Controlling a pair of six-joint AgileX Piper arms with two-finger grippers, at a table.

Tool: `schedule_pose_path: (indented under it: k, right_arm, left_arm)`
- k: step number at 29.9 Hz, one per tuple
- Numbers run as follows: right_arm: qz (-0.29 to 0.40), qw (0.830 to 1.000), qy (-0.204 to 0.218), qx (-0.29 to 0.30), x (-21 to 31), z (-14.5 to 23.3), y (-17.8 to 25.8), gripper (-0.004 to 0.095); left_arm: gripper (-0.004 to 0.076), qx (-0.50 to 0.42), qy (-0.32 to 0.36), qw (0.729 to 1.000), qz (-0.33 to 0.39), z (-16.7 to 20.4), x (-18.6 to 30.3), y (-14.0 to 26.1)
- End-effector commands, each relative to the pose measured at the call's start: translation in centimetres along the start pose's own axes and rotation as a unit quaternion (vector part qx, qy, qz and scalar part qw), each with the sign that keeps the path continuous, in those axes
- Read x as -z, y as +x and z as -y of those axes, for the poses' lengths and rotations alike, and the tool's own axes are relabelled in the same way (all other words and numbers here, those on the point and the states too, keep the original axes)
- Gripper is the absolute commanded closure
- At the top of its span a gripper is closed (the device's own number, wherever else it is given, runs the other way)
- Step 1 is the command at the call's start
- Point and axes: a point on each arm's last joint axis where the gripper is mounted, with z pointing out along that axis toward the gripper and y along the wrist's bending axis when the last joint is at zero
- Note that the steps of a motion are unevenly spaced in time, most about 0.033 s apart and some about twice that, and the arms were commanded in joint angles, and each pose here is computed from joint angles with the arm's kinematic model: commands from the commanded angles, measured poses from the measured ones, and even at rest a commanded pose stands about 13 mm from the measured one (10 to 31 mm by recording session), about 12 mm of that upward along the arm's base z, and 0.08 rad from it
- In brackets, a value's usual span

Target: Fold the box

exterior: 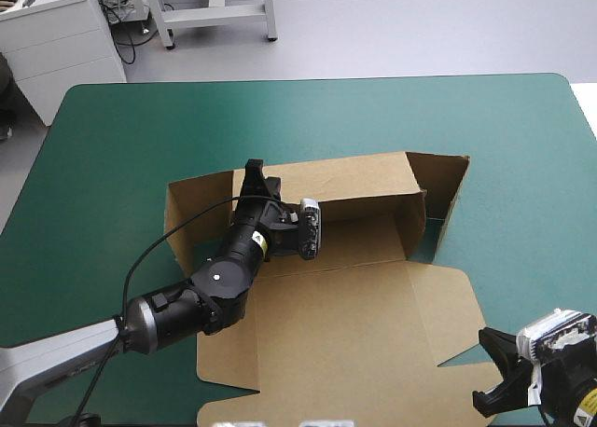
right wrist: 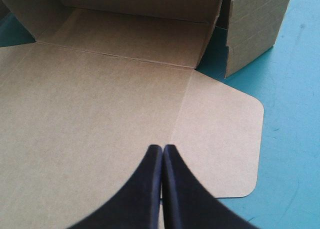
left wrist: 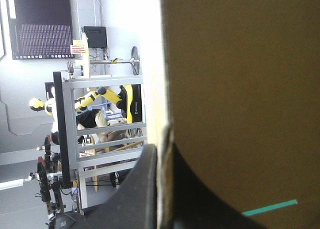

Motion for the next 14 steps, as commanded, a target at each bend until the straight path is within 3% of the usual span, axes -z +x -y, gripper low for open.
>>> schedule_pose_path:
  k: [1, 5, 10, 14]
  right_arm:
    - [0.044, 0.999, 0.000, 0.002, 0.3, -0.1, -1.3, 0.0929]
    - [0.043, 0.999, 0.000, 0.002, 0.3, -0.1, -1.3, 0.0857]
    - [0.036, 0.999, 0.008, -0.025, -0.4, 0.0, -1.9, 0.0599]
    - [0.021, 0.997, 0.052, -0.046, -1.3, 0.7, -4.0, 0.0389]
  left_arm:
    - [0.0756, 0.013, -0.017, 1.000, 0.016, -1.0, 0.7, -0.4]
    - [0.0756, 0.009, -0.020, 1.000, 0.017, -1.1, 0.7, -0.4]
    - [0.0756, 0.007, -0.021, 1.000, 0.018, -1.1, 0.7, -0.4]
    - [0.0756, 0.006, -0.022, 1.000, 0.018, -1.1, 0.7, -0.4]
